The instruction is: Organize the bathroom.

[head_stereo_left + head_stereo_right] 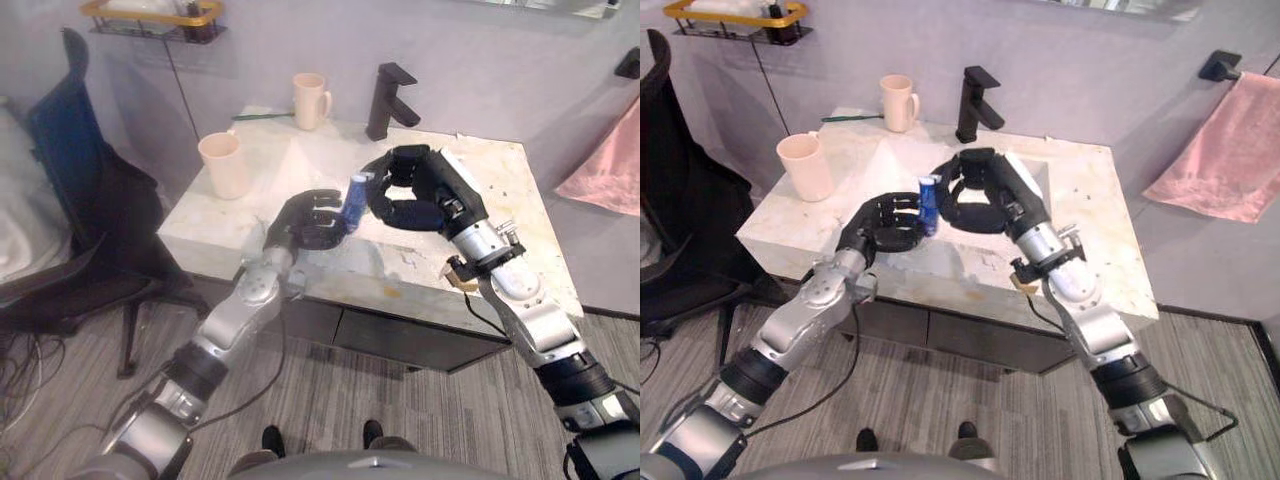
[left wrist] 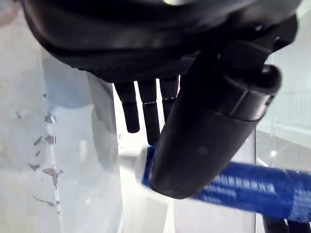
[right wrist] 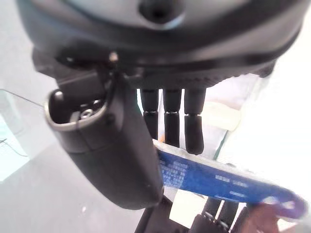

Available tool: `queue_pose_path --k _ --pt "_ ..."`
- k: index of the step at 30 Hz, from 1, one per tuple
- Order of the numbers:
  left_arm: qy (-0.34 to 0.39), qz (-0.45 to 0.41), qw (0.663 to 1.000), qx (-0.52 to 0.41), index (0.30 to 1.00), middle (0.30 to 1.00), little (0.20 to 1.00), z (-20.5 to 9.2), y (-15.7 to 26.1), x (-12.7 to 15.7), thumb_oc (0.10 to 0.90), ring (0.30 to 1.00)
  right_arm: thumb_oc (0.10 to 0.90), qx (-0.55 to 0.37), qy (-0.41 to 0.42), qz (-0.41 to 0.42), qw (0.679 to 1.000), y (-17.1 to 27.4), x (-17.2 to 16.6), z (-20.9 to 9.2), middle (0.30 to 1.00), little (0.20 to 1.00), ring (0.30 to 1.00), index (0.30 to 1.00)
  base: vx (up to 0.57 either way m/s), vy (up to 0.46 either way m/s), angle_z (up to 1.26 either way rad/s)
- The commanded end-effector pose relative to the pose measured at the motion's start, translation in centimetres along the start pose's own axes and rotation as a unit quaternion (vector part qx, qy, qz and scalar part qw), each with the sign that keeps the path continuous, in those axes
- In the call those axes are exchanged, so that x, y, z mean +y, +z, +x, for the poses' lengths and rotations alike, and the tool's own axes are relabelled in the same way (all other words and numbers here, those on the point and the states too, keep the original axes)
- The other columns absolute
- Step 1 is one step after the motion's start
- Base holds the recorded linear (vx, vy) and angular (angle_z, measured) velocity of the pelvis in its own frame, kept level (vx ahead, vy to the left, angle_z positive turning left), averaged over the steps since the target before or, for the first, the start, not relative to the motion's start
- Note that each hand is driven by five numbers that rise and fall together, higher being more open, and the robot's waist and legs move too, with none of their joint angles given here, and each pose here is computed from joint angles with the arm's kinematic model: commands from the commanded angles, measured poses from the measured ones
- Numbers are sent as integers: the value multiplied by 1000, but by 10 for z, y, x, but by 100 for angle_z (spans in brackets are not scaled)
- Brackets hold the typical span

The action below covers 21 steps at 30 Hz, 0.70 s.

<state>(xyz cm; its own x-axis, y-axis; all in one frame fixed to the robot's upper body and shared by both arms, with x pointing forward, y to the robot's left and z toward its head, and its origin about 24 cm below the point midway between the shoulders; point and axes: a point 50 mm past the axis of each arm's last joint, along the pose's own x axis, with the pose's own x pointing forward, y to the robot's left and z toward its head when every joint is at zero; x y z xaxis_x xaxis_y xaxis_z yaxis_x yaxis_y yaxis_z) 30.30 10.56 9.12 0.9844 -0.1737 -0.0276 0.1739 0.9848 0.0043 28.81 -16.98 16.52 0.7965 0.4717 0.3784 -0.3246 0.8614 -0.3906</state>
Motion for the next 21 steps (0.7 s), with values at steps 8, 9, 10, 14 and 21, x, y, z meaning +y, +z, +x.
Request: queue_pose_path --k 8,9,10,14,21 --pt "12 66 990 -124 900 900 900 5 53 18 800 900 400 -253 -131 -125 950 109 -66 39 300 300 300 300 1 35 11" --pt "10 70 989 -128 900 900 900 3 54 20 800 900 400 -259 -143 -132 946 113 -70 38 300 300 300 300 -2 45 17" --pt "11 74 988 -133 900 900 900 0 55 23 800 900 400 -265 -155 -141 941 116 -73 37 300 300 300 300 0 35 15" --pt "24 91 985 -147 900 900 900 -12 56 36 800 900 400 -292 -212 -166 918 126 -83 33 300 300 300 300 3 27 18" --pt "-12 71 990 -121 900 900 900 -32 36 45 800 900 400 -336 -319 -207 862 136 -94 24 300 300 300 300 16 23 28"
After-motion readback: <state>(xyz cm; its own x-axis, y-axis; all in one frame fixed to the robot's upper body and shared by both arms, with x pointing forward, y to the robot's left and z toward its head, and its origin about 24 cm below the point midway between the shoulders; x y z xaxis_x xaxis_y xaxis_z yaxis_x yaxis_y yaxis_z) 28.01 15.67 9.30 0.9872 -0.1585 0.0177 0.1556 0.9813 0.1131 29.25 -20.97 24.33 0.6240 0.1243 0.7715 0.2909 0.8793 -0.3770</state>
